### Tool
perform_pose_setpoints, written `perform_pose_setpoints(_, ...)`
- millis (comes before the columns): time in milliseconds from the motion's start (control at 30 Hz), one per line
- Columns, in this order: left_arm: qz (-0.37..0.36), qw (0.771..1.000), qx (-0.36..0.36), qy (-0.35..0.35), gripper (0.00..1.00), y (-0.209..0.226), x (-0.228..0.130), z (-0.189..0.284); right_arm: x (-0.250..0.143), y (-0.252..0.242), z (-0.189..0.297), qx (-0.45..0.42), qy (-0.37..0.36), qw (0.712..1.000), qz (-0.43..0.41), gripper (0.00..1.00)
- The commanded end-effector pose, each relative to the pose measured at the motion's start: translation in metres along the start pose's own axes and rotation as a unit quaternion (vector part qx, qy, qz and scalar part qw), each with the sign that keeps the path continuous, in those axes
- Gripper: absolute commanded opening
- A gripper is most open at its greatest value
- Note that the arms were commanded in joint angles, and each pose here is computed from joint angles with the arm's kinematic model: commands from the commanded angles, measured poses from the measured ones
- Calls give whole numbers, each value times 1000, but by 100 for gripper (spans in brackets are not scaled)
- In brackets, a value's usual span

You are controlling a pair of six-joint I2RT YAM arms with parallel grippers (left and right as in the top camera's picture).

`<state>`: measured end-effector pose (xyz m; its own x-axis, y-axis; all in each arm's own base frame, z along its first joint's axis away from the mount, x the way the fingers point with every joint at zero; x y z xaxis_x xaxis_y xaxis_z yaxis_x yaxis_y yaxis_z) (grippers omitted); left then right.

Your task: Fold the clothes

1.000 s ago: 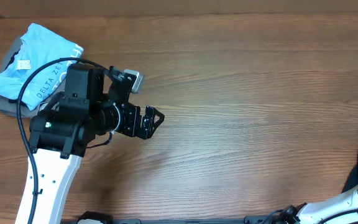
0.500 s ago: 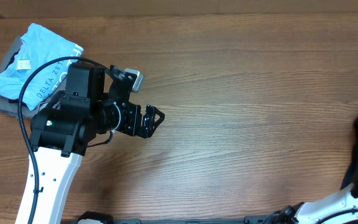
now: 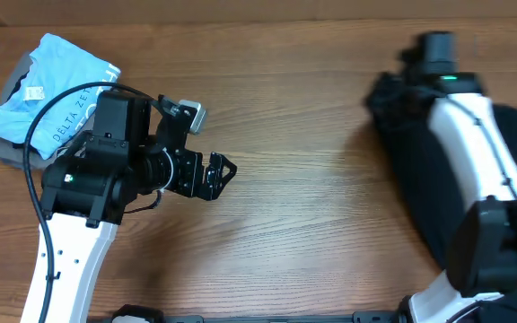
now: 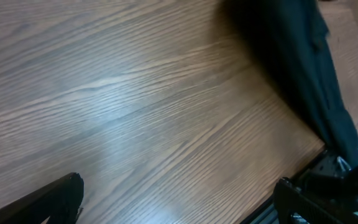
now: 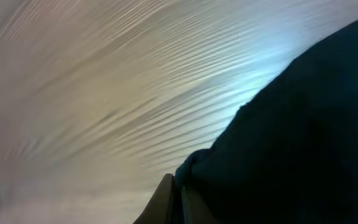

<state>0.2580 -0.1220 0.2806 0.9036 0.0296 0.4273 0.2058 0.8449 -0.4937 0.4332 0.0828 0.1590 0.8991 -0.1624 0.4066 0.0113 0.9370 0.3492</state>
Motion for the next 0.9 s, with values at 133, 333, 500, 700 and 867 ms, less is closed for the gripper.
perform_pose_setpoints(133,-18,995,79,-52,100,7,21,34,-55,134,-13,15,-1,992,122,18)
perform_pose_setpoints(333,-23,995,81,-47,100,6,20,37,-50,113,-9,-40,-12,996,83,43)
perform_pose_setpoints(500,-15,996,84,-9,83,13,17,15,-20,52,24,-46,-21,999,21,43)
perform_pose_setpoints(700,-3,990,111,84,67,41,6,-57,-6,11,91,-17,-50,999,1,48)
perform_pose_setpoints(867,16,982,113,150,68,64,1,-118,-21,-11,140,-34,-63,997,-23,50)
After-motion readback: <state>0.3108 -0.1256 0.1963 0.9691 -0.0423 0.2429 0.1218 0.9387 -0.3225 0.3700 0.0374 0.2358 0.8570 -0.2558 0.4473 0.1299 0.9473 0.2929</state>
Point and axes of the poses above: each gripper's point midway between its finger pads, its own z axis back along the fingers, its own y axis along the line the jaws close on, x = y × z, the point moved 2 cm from there along z, back along the fingers, and after that the axes turned 12 degrees about z, right-handed, at the moved point
